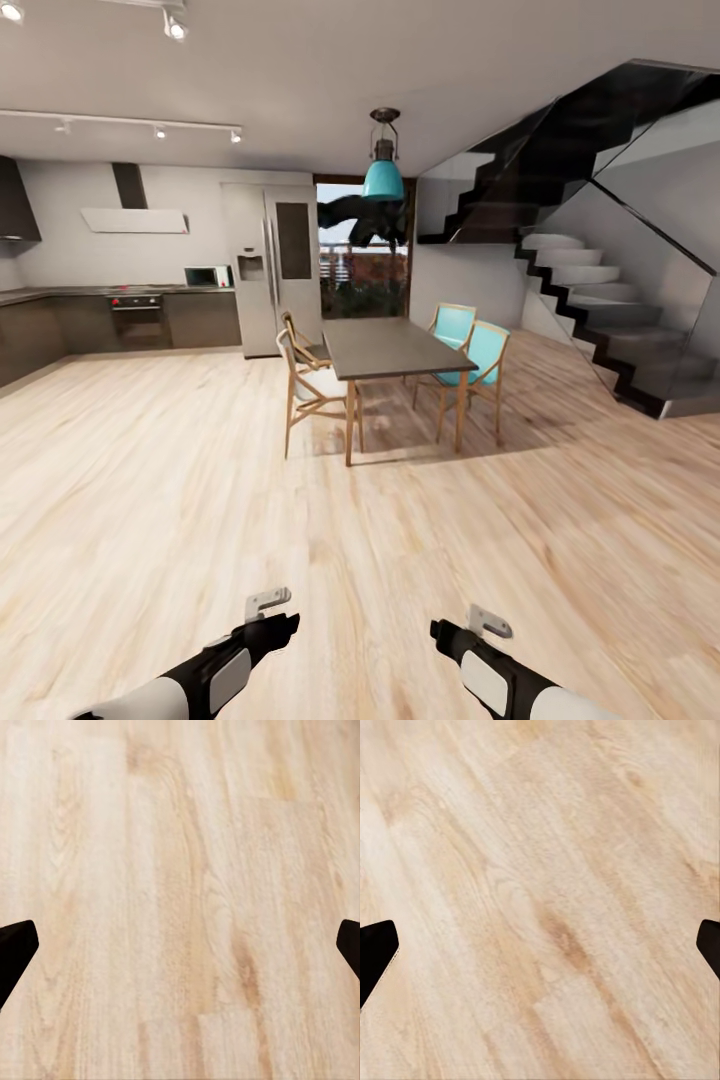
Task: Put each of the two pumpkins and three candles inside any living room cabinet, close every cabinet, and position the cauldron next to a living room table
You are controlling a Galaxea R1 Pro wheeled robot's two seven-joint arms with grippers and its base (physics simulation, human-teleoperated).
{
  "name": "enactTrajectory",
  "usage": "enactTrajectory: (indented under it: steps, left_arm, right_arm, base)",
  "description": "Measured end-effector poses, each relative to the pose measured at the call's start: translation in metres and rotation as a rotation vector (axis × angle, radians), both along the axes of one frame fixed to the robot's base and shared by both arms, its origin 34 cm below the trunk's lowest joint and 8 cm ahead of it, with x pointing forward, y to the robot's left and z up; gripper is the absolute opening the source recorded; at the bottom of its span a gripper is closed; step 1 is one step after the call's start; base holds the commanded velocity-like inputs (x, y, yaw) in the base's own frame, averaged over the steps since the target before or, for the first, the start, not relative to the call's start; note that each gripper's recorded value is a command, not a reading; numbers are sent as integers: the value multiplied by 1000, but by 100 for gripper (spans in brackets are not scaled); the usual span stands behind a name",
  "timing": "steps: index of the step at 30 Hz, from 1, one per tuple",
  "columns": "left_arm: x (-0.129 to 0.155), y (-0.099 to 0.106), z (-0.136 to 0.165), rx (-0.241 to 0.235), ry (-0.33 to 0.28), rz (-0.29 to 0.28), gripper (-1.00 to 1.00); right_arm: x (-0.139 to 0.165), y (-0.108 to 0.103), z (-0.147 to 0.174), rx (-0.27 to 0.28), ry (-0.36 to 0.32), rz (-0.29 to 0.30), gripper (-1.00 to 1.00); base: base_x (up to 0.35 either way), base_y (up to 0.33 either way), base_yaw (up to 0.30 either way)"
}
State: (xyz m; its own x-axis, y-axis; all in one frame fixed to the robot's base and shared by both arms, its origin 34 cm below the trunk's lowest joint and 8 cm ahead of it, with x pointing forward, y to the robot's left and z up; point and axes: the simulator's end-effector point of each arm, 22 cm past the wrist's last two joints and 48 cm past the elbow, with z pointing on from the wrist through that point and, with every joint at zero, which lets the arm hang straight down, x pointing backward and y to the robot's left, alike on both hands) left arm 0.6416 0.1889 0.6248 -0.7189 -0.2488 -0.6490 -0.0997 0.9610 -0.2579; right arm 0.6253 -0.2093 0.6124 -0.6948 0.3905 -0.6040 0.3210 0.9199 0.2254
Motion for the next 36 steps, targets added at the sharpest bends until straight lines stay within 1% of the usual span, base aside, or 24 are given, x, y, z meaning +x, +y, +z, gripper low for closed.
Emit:
enactTrajectory:
  steps: [10, 15, 22, 36]
  left_arm:
    - [0, 0, 0, -1, 1, 3, 100]
    - [0, 0, 0, -3, 1, 4, 100]
    - [0, 1, 0, -3, 1, 6, 100]
    - [0, 1, 0, -3, 1, 6, 100]
  right_arm:
    - [0, 0, 0, 4, -3, -1, 100]
    - [0, 2, 0, 6, -2, 1, 100]
    - [0, 2, 0, 6, 1, 1, 100]
    - [-1, 1, -1, 7, 4, 2, 100]
  base:
    - [337, 0, -1]
    - [337, 0, -124]
    - [337, 40, -240]
    - [317, 130, -275]
